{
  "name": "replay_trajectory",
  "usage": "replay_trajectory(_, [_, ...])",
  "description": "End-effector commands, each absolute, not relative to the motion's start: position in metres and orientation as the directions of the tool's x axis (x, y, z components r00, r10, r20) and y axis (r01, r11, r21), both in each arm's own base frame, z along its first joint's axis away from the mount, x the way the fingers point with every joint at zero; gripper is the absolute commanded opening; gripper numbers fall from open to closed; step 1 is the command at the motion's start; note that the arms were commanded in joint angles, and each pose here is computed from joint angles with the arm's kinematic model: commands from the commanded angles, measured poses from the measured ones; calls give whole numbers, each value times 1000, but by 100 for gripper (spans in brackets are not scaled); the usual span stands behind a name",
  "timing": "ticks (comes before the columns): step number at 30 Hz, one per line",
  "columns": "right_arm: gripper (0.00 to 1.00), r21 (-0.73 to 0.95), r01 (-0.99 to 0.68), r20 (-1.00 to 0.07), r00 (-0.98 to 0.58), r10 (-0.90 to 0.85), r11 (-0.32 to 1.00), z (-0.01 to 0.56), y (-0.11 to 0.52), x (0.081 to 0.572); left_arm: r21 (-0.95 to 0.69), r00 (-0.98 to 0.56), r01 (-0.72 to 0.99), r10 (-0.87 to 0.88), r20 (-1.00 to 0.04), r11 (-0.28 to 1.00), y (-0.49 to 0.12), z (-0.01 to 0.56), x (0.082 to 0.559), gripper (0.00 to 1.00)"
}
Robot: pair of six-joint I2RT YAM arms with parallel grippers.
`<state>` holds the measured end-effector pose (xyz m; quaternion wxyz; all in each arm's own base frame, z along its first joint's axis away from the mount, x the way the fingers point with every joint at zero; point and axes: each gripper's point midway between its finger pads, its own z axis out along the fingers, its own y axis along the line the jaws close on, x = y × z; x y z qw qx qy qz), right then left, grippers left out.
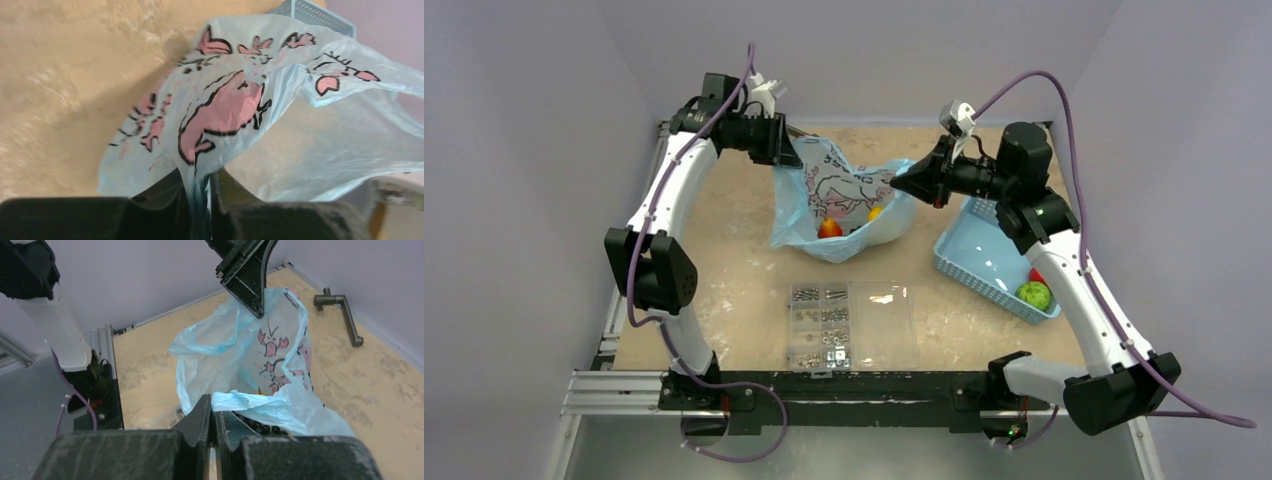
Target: Place the fake fruits into the plastic bag and tie a complex knot
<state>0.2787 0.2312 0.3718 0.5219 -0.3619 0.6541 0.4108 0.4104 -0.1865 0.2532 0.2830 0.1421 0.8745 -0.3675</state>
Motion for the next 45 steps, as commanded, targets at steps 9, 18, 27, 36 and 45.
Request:
replay_trajectory(9, [0,241,-876,-970,-233,71,418,368,240,291,-369,-605,615,117,-788,697,-140,320,372,100])
replay_trajectory(18, [0,279,-869,-960,-268,85,408,367,245,292,-222,-386,748,137,-912,626,-168,315,267,79])
replay_trajectory(27, [0,265,-872,-963,-260,70,411,366,246,289,-17,-350,810,461,-816,586,-214,269,284,53])
replay_trajectory(36, [0,251,-870,-967,-246,66,424,368,244,290,61,-459,736,563,-688,675,-206,217,311,55])
replay_trajectory(45, [0,237,-863,-971,-228,75,446,376,243,297,-107,-487,777,485,-726,620,-231,211,293,40])
